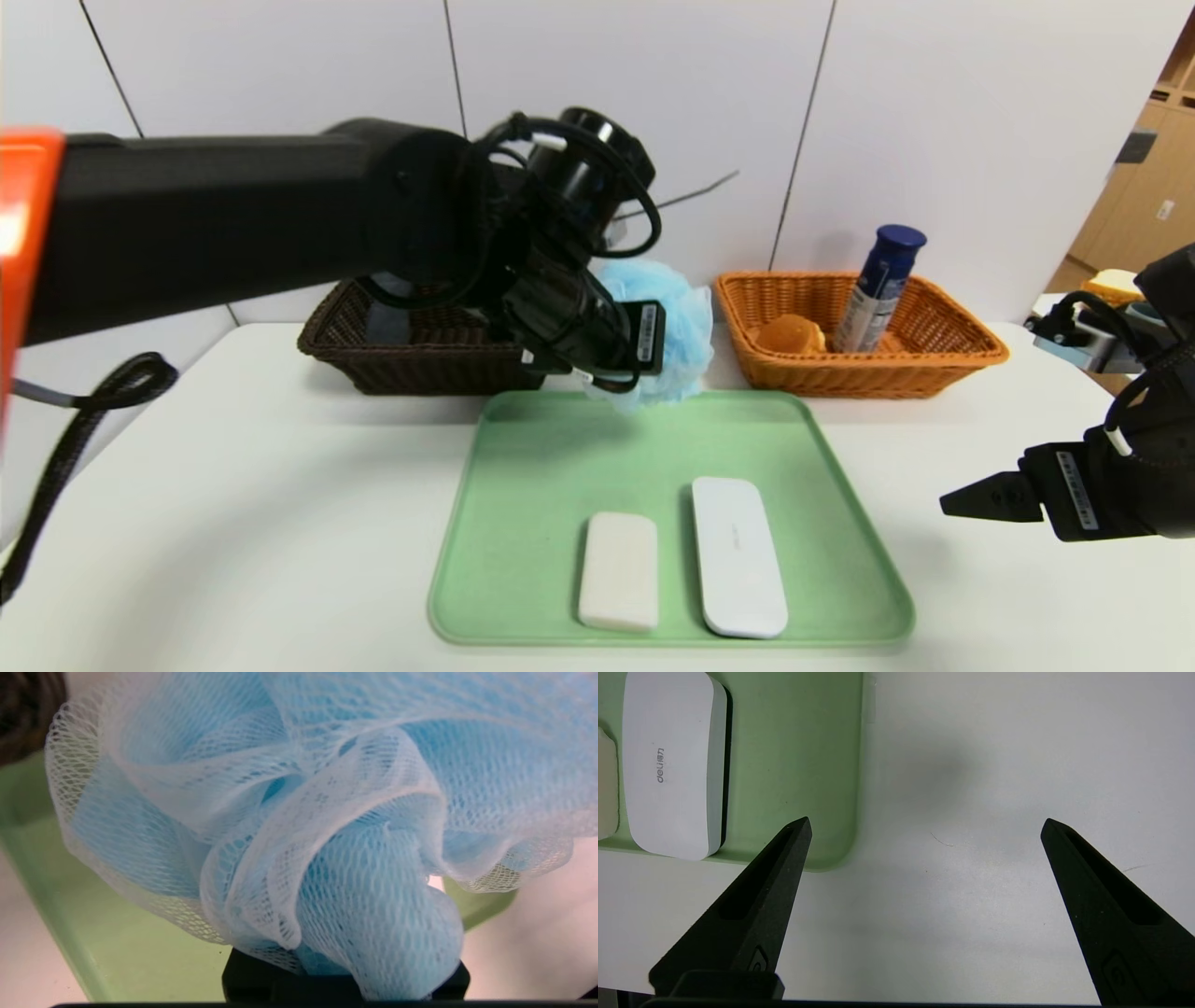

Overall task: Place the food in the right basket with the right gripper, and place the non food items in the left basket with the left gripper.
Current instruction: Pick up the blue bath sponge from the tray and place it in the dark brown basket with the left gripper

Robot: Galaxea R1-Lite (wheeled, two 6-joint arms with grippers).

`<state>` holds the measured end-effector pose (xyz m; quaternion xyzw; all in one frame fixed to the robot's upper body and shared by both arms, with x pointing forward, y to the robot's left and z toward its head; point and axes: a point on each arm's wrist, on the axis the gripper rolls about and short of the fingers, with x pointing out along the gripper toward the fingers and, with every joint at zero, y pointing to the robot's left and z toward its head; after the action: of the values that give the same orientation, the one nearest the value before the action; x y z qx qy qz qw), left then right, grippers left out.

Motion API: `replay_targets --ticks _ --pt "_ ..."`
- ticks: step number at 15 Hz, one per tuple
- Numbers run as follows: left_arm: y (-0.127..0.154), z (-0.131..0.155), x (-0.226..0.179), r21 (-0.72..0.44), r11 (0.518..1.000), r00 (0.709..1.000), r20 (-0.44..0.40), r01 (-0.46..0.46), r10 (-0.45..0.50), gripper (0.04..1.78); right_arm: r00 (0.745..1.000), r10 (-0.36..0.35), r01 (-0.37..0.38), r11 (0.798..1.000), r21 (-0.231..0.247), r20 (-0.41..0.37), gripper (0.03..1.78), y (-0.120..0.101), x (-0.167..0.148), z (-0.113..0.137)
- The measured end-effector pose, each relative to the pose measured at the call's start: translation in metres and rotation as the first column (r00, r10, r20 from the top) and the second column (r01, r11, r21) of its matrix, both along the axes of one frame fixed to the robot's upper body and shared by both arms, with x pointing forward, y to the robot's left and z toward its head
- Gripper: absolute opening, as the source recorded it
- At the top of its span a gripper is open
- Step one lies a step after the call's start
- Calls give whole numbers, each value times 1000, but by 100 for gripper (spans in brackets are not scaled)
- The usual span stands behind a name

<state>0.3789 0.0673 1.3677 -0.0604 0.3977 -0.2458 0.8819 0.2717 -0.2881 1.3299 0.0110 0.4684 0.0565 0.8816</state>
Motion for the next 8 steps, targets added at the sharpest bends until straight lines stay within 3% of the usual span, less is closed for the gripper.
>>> replay_targets --ticks 4,8 --pt "36 60 -21 -112 991 980 179 -70 90 38 1000 1 -1 1000 2 4 170 0 1 0" --pt "82 89 -15 -102 966 908 328 -238 259 37 1000 2 -2 1000 2 10 170 0 1 0"
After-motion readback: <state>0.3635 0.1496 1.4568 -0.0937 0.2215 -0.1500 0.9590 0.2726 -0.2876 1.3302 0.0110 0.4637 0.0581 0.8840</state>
